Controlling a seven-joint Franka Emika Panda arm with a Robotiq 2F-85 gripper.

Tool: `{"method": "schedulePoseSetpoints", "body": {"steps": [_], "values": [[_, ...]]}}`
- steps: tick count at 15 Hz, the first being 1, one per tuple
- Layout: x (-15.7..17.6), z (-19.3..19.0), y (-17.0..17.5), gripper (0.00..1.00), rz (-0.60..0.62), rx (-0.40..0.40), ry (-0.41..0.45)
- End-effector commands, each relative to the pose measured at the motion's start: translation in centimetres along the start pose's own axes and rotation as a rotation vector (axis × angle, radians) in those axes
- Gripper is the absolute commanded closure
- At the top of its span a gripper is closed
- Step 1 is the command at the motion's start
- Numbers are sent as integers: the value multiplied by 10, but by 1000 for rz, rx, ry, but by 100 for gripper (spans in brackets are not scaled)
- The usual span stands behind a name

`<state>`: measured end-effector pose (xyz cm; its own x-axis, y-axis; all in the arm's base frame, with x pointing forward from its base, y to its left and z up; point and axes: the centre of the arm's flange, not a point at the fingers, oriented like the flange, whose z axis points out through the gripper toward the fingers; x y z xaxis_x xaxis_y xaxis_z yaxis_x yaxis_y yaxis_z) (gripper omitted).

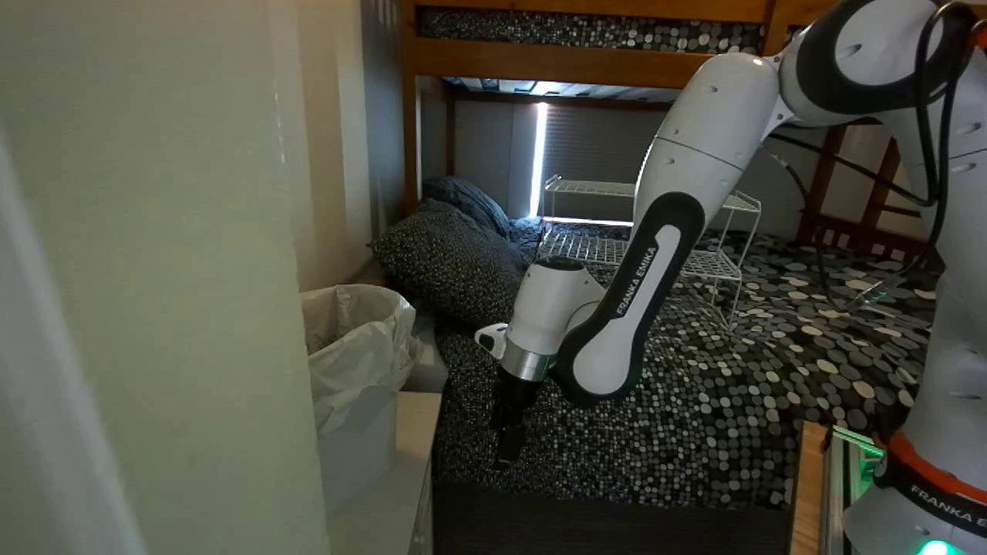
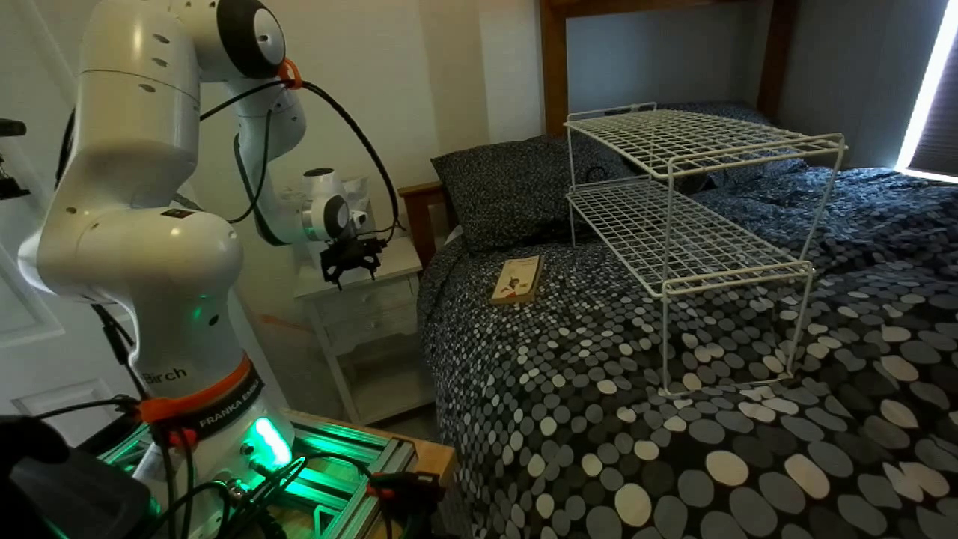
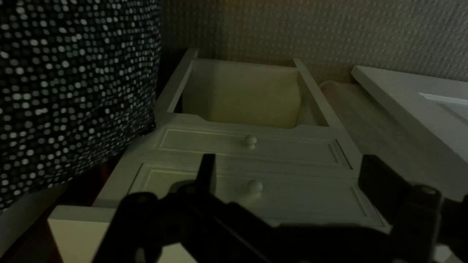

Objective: Pull the drawer

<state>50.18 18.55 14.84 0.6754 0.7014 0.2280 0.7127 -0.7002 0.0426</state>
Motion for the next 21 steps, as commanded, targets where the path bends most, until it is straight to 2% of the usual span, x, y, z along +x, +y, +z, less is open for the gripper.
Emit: {"method": "schedulePoseSetpoints", "body": {"steps": [1, 9, 21], "values": [[21, 45, -14, 0, 13, 16, -10], [37, 94, -12, 0, 56, -16, 26], [43, 126, -9, 0, 66, -23, 154]]}}
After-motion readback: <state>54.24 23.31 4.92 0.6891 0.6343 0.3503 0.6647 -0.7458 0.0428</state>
